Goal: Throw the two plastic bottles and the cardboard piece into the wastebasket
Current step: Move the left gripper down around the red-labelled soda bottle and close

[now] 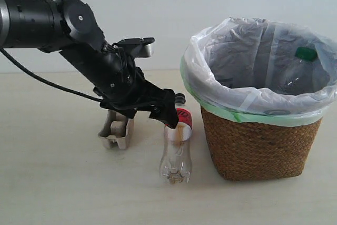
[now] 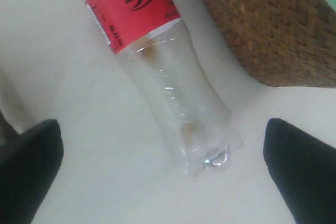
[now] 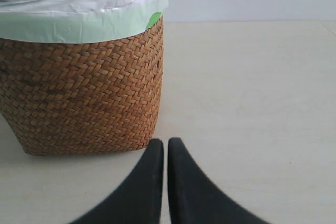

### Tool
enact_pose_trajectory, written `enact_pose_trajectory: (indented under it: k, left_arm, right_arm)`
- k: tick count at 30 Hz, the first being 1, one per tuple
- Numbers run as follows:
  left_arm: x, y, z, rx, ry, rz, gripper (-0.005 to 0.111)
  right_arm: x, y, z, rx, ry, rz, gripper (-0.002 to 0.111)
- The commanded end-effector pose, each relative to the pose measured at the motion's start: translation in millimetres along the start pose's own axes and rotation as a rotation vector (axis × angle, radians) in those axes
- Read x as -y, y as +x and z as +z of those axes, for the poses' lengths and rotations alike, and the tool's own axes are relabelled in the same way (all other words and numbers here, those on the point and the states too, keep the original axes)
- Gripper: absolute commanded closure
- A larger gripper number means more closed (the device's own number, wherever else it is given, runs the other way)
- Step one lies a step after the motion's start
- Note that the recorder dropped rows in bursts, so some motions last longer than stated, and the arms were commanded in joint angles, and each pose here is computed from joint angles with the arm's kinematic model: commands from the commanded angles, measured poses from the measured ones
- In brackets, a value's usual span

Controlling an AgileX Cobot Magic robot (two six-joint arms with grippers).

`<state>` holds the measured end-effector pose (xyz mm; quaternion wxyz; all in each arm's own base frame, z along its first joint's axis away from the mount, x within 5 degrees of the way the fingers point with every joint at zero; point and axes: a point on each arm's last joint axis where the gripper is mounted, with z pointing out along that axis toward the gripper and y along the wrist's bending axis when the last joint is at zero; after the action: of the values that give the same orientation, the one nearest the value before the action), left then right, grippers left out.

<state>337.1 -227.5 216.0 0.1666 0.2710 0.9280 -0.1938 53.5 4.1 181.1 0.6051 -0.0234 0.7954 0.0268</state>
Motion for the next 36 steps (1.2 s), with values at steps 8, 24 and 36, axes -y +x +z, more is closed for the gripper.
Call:
enact_pose_trajectory:
  k: [8, 24, 36]
  left_arm:
    - [15.1, 14, 47, -0.041, 0.049, -0.049, 0.011]
    - [3.6, 21, 96, -0.030, 0.067, -0.117, 0.011]
    - [1.1, 18, 96, -0.009, 0.066, -0.242, 0.103]
  right_arm:
    - [0, -1, 0, 0.015, 0.005, 0.000, 0.108]
    - [0, -1, 0, 0.015, 0.005, 0.000, 0.108]
    - [0, -1, 0, 0.015, 0.005, 0.000, 0.108]
